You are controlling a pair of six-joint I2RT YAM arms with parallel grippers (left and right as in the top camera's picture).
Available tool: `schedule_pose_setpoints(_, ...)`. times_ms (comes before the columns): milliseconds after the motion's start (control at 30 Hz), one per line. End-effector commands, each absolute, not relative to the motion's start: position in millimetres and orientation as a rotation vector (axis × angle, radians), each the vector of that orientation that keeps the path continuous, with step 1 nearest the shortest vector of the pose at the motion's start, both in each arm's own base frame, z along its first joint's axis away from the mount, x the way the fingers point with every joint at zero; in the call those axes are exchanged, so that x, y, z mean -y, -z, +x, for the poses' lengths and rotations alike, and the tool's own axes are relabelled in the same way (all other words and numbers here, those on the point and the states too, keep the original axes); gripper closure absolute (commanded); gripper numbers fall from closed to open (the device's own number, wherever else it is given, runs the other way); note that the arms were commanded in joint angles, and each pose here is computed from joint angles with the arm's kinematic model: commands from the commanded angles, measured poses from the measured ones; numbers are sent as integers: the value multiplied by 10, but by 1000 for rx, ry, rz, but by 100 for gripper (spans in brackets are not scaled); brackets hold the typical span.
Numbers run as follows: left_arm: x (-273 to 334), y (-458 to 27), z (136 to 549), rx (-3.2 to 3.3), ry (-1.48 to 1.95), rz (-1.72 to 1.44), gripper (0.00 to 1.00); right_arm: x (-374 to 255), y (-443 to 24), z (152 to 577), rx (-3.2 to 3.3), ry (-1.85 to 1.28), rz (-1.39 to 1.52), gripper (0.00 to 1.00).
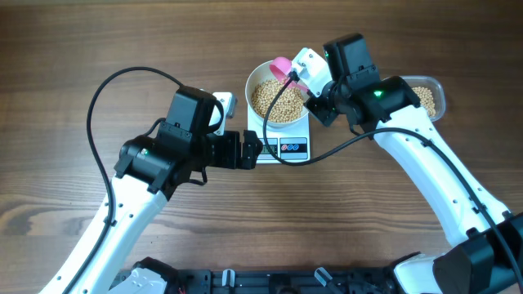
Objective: Scoop item into bowl and weigh 150g on scale
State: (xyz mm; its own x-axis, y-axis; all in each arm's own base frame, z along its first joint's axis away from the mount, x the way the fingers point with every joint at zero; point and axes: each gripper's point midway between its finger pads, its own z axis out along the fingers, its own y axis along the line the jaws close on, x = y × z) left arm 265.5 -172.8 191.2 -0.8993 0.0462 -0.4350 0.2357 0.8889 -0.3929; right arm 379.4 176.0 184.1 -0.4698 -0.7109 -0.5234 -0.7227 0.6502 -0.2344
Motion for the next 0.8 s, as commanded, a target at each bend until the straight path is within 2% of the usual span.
schedule_pose_setpoints(0, 1752, -1891, 2640, -2636, 625, 243, 0, -1760, -2098, 3853, -2209, 4, -1086, 96)
schedule_pose_setpoints(767, 1752, -1891, 2639, -2636, 625, 243, 0, -1794, -2156, 3913, -2185, -6, -1052, 96)
